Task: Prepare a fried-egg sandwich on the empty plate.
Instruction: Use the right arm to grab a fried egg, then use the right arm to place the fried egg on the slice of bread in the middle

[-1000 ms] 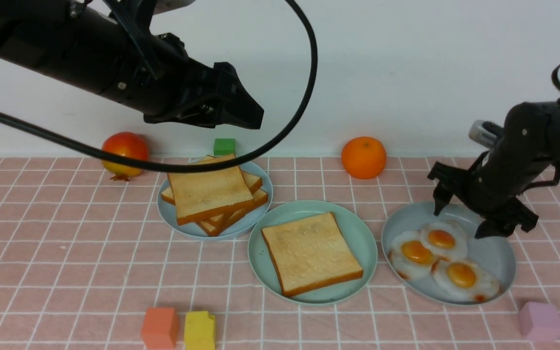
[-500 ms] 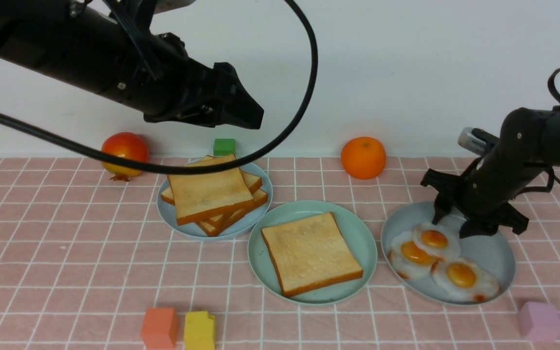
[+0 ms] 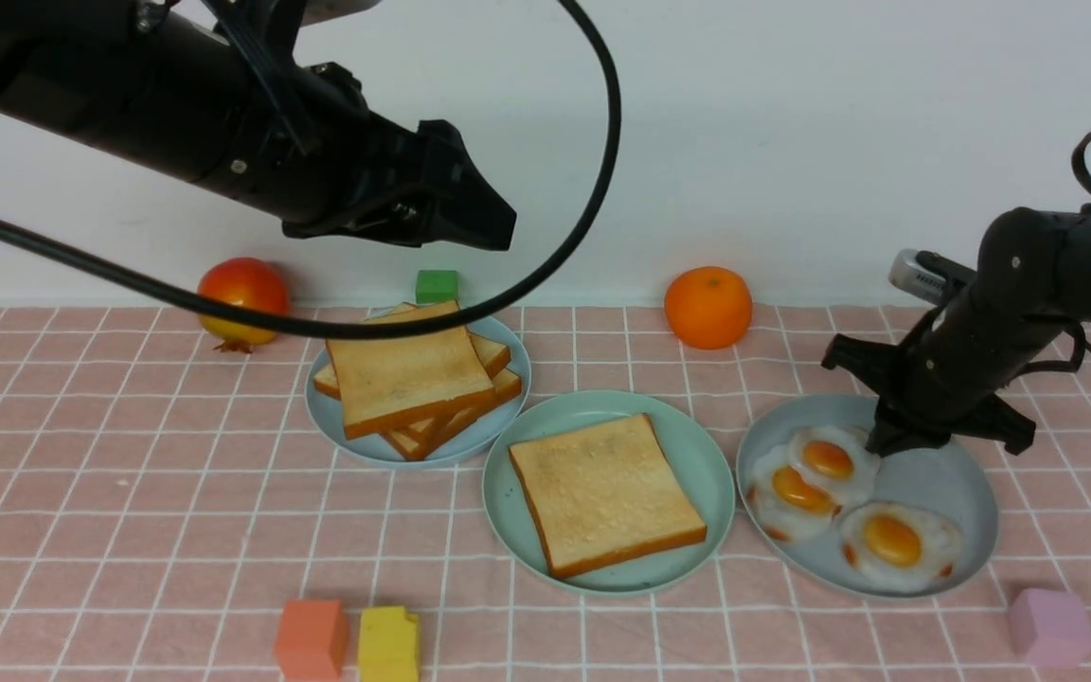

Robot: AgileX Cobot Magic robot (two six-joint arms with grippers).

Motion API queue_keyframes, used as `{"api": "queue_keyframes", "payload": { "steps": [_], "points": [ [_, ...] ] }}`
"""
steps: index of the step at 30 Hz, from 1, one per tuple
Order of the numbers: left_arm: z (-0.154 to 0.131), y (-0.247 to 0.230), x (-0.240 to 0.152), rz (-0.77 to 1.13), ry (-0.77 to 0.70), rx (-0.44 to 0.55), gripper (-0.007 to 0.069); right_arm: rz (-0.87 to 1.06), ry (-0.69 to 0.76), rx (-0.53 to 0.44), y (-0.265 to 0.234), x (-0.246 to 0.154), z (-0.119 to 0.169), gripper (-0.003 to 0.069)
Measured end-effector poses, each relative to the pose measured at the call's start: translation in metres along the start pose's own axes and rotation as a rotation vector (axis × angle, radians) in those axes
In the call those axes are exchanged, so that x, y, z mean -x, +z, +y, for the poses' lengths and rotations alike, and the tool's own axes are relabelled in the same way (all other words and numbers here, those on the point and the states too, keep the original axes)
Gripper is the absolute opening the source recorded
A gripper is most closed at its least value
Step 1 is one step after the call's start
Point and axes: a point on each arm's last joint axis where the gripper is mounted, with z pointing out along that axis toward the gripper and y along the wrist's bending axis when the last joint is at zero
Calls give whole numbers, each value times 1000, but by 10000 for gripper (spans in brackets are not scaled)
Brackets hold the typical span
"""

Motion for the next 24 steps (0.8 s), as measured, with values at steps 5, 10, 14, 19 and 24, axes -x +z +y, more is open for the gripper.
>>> {"api": "queue_keyframes", "payload": {
  "steps": [5, 10, 14, 19, 24],
  "points": [
    [0, 0, 0, 0, 0, 0, 589, 24, -49, -6, -9, -3, 0, 0],
    [0, 0, 0, -1, -2, -2, 589, 17, -120, 4, -21, -3, 2, -1],
    [-1, 0, 0, -3, -7, -7, 589, 37, -161, 3, -21, -5, 2, -1],
    [-1, 0, 0, -3, -8, -8, 589, 42, -214, 18, -21, -6, 3, -1],
    [-1, 0, 0, -3, -8, -8, 589, 42, -223, 41, -24, -7, 5, -3]
  ]
}}
